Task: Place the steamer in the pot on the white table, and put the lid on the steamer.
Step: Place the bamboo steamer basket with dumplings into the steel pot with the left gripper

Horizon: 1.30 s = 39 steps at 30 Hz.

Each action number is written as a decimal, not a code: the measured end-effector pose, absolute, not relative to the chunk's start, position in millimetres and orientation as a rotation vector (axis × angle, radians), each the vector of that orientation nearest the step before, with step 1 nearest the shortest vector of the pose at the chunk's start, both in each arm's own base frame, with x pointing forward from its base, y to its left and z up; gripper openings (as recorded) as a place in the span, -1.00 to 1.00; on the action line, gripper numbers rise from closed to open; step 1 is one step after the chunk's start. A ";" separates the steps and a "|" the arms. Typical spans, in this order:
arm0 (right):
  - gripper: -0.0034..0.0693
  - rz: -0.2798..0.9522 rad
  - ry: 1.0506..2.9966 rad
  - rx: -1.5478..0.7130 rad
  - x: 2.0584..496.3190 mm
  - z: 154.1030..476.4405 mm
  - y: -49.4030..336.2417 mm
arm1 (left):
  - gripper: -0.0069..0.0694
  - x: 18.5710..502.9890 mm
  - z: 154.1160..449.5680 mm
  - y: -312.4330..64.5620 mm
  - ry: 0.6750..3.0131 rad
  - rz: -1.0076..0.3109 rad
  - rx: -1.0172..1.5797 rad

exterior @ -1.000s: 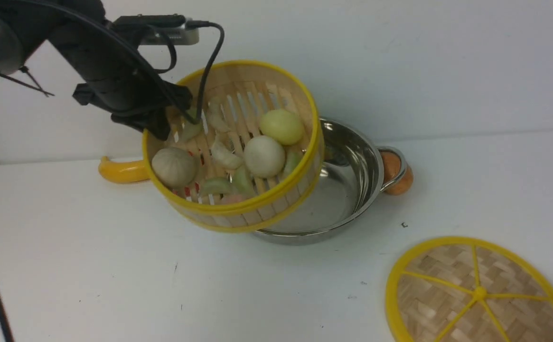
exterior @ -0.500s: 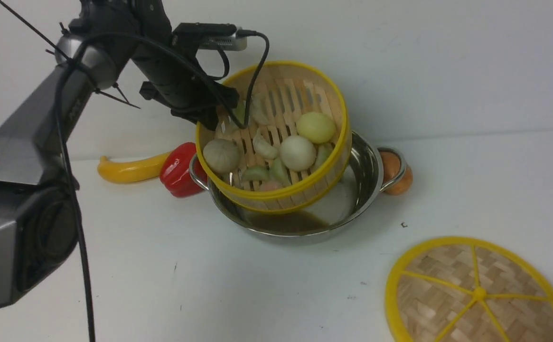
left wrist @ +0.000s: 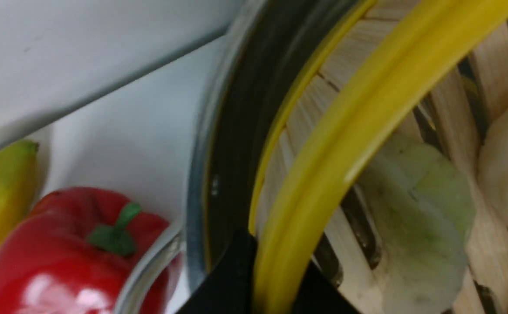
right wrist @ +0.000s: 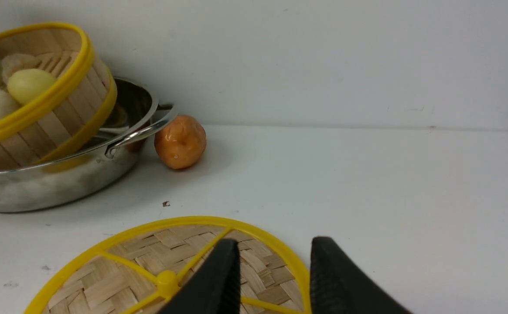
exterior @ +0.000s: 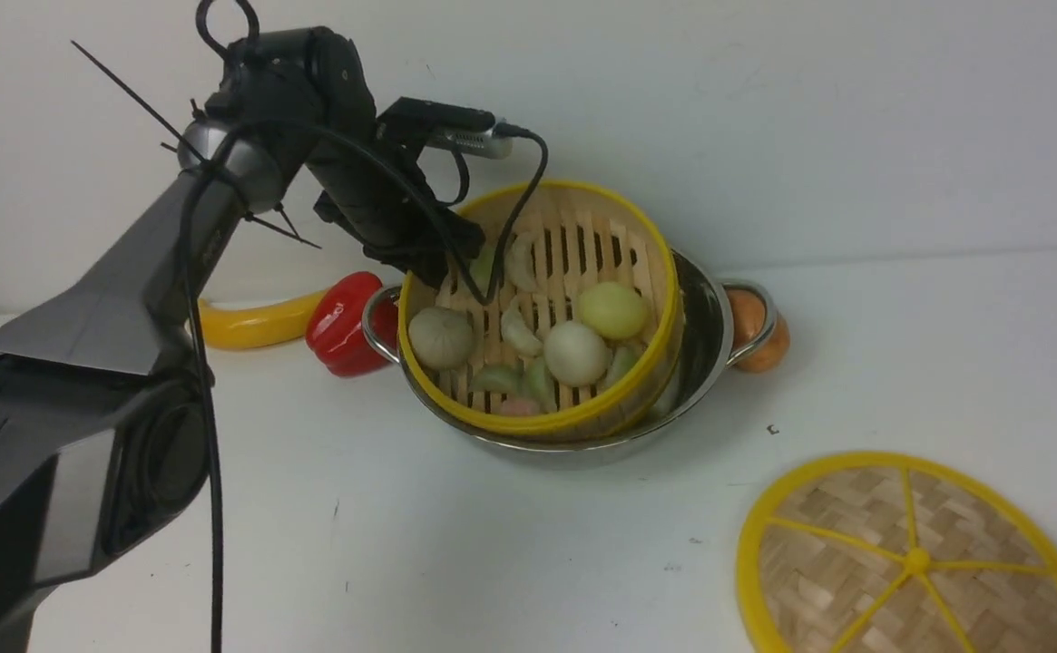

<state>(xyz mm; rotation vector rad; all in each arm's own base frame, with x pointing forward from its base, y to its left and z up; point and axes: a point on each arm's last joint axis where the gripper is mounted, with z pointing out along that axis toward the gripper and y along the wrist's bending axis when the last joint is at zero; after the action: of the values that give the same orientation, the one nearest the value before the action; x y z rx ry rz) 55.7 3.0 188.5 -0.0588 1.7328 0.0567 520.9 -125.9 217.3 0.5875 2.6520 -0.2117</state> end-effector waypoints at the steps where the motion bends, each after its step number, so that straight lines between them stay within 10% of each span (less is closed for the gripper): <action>1: -0.23 0.057 1.733 -0.059 55.7 188.5 3.0 | -0.74 520.1 215.9 -130.1 2.653 -0.208 0.601; 17: -0.23 0.057 1.733 -0.059 55.7 188.5 3.0 | -0.70 522.4 196.9 -143.9 2.656 -0.137 0.648; 26: -0.23 0.057 1.733 -0.059 55.7 188.5 3.0 | 0.01 522.0 196.1 -147.8 2.626 -0.176 0.753; 32: -0.23 0.057 1.733 -0.059 55.7 188.5 3.0 | 0.72 522.6 263.6 -145.6 2.434 -0.113 0.692; 39: -0.23 0.057 1.733 -0.059 55.7 188.5 3.0 | 0.72 494.9 355.3 -136.4 2.271 -0.119 0.546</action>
<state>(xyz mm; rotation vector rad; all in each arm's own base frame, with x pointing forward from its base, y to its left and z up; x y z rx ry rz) 55.7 3.0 188.5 -0.0588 1.7328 0.0567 494.9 -136.4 355.3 0.5465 2.2709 -0.1193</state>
